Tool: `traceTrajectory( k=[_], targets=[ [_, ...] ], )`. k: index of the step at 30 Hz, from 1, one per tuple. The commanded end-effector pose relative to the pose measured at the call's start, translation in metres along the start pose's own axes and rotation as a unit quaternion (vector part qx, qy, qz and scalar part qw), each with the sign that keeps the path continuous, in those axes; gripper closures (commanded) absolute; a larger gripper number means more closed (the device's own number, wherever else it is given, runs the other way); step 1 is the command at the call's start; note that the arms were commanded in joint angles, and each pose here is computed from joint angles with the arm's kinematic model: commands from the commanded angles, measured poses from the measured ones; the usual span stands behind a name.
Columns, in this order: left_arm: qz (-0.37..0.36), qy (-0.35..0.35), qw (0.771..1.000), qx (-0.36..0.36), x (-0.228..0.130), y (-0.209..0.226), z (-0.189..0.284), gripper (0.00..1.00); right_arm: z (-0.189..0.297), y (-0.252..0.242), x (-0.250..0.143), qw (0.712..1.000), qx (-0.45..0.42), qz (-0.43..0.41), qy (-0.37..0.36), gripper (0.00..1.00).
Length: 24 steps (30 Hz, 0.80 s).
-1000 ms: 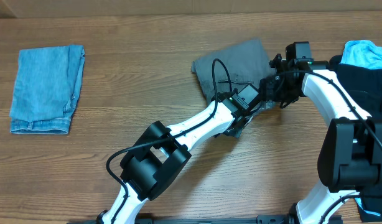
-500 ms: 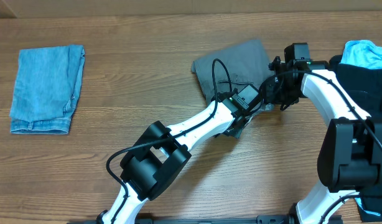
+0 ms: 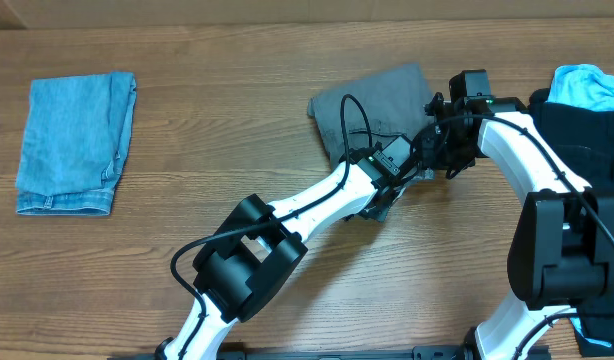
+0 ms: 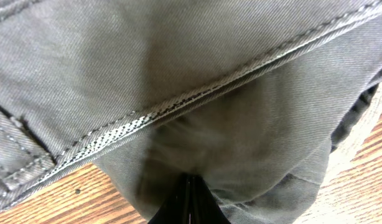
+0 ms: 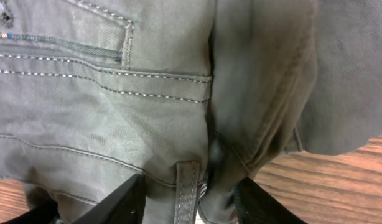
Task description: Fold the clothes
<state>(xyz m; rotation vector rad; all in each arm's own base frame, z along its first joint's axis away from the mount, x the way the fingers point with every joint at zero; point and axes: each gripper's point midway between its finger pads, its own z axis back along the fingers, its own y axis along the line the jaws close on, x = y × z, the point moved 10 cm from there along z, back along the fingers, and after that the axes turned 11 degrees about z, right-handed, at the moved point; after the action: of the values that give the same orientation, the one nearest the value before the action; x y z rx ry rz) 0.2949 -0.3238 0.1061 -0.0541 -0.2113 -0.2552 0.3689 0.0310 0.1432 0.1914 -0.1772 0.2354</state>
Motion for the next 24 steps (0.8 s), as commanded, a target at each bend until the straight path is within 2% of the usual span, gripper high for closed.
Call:
traceTrajectory(
  k=[1,4,7,12,16,18,19,22,24],
  targets=[
    [0.012,0.007,1.000,-0.002,-0.001,0.005,0.000,0.96,-0.001,0.005,-0.002,1.000,0.013,0.003,0.001,0.55],
    [0.012,0.007,1.000,-0.002,-0.001,0.005,0.000,0.96,-0.004,0.005,-0.003,1.000,0.014,0.002,0.006,0.55],
    [0.012,0.007,1.000,-0.002,-0.001,0.005,0.000,0.96,-0.010,0.004,-0.005,1.000,0.016,0.000,0.016,0.44],
    [0.012,0.007,1.000,-0.002,-0.001,0.005,0.000,0.96,-0.014,0.003,-0.004,1.000,0.015,-0.005,0.013,0.41],
    [0.012,0.007,1.000,-0.002,-0.001,0.005,0.000,0.96,-0.014,0.002,-0.005,1.000,0.008,-0.018,0.017,0.29],
    [0.011,0.008,1.000,-0.002,-0.001,0.005,0.000,0.96,-0.014,-0.003,-0.006,0.999,-0.026,-0.043,0.021,0.18],
    [0.011,0.008,1.000,-0.002,-0.001,0.005,0.000,0.96,-0.014,-0.005,-0.006,0.998,-0.041,-0.052,0.022,0.16],
    [0.012,0.007,1.000,-0.002,-0.001,0.005,0.000,0.96,-0.014,-0.007,-0.006,0.996,-0.046,-0.070,0.023,0.16],
    [0.012,0.007,1.000,-0.002,-0.001,0.005,0.000,0.96,-0.014,-0.004,-0.006,0.997,-0.030,-0.070,0.023,0.19]
  ],
)
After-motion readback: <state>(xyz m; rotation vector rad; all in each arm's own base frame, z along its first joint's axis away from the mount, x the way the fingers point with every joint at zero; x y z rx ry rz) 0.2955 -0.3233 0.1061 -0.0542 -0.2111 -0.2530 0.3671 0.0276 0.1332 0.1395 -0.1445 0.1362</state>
